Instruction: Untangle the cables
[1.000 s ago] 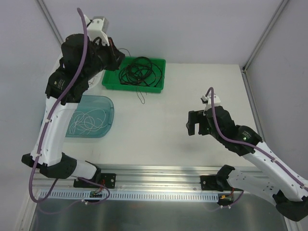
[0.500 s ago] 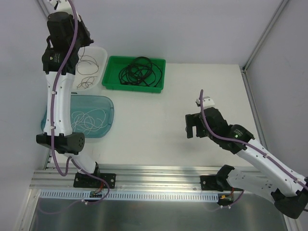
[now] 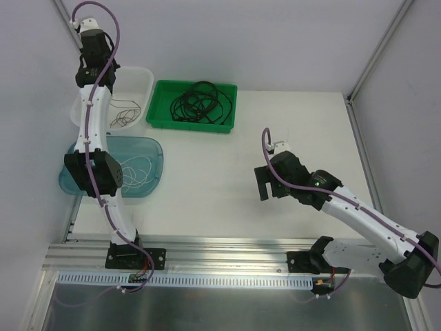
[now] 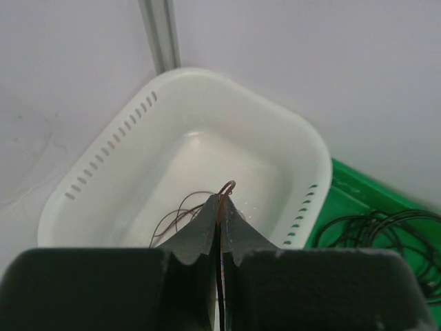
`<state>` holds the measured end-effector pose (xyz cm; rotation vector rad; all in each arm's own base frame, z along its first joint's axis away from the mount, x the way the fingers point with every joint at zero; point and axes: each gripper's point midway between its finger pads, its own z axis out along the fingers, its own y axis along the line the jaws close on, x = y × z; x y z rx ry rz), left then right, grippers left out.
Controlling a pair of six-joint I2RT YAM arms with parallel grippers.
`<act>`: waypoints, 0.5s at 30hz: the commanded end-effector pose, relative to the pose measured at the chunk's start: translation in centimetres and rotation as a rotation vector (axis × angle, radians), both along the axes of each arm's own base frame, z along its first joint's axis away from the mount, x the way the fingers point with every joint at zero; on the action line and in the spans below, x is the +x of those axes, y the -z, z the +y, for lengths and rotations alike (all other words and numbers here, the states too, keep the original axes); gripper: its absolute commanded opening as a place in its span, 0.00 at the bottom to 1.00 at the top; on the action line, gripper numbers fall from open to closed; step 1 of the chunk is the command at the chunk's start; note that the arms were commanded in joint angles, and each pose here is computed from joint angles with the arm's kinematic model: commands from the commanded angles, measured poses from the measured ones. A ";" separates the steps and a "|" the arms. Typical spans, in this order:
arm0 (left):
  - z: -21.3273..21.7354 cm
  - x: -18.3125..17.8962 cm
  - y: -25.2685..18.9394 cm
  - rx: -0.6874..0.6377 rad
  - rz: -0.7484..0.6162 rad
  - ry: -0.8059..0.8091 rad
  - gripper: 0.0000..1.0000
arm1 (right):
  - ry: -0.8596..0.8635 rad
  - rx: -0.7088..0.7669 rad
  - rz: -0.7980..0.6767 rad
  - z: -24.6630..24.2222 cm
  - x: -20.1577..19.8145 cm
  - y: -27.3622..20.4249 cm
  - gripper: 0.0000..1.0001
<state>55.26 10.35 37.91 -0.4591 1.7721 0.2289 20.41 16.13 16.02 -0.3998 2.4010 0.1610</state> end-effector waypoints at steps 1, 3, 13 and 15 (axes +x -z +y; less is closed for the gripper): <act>3.4 1.0 2.7 0.014 0.023 -0.105 0.00 | -0.015 0.008 0.003 0.3 0.1 -0.2 0.97; 3.8 1.3 4.3 0.007 0.051 -0.107 0.00 | -0.014 0.005 0.008 0.2 0.0 -0.1 0.97; 3.1 -0.9 5.0 -0.060 0.067 -0.049 0.71 | 0.000 0.033 -0.010 0.4 0.3 -1.4 0.97; 1.6 -2.0 3.3 -0.096 0.030 0.013 0.95 | 0.015 0.043 -0.030 0.0 0.3 -2.0 0.97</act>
